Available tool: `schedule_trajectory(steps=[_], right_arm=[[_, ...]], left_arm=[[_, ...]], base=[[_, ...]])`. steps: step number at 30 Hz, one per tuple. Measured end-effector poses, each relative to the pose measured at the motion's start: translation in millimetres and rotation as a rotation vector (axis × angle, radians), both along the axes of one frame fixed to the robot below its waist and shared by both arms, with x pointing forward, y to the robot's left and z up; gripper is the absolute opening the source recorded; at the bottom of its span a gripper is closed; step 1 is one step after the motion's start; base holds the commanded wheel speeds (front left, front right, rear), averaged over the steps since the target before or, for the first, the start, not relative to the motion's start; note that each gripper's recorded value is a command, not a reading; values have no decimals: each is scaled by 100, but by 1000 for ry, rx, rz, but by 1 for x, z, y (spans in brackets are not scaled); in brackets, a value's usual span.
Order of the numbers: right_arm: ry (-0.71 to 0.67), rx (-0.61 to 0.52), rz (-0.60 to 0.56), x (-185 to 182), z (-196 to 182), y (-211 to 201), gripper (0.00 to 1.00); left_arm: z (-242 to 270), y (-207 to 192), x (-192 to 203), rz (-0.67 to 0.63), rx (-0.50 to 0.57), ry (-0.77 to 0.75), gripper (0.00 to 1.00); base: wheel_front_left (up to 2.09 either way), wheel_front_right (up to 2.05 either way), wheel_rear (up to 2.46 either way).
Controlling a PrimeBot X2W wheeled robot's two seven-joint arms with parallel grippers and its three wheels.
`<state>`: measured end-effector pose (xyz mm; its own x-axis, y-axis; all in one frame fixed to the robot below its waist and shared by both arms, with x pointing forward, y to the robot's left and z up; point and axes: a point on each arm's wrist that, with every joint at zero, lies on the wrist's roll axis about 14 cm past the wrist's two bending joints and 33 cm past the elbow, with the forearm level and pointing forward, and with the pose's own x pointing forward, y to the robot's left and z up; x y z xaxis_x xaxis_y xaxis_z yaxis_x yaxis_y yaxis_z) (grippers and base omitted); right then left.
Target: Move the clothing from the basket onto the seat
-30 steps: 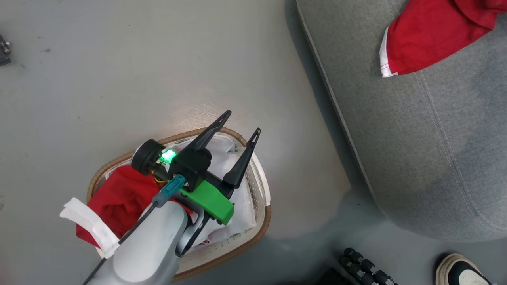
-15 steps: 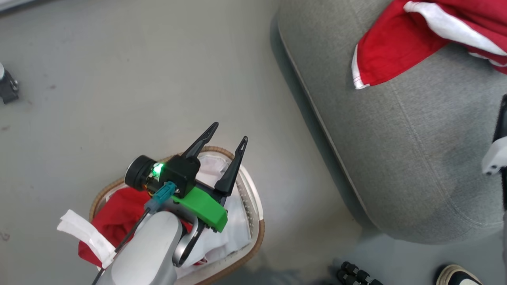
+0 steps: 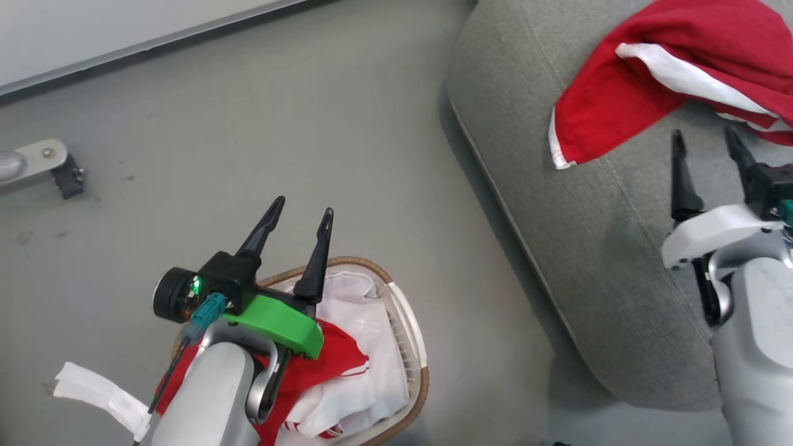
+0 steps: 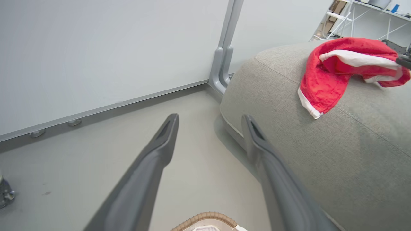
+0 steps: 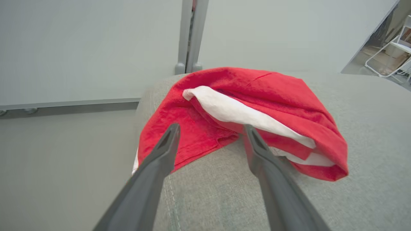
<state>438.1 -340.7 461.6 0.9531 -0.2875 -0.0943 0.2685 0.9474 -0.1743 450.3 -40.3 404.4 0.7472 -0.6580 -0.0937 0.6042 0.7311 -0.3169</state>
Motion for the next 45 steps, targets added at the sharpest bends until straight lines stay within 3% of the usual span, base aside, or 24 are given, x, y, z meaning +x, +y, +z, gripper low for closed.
schedule_trajectory(steps=[7,15,29,45], right_arm=[[-107,104,161,33,18,67,100],[-142,163,267,34,27,113,100],[-100,258,296,-21,12,142,100],[-96,298,343,-45,12,164,100]], left_arm=[[3,55,8,187,29,9,100],[9,120,-3,377,88,4,100],[25,193,-57,582,149,-14,100],[32,214,-101,657,123,-9,100]], base=[[0,0,0],[0,0,0],[0,0,0],[0,0,0]])
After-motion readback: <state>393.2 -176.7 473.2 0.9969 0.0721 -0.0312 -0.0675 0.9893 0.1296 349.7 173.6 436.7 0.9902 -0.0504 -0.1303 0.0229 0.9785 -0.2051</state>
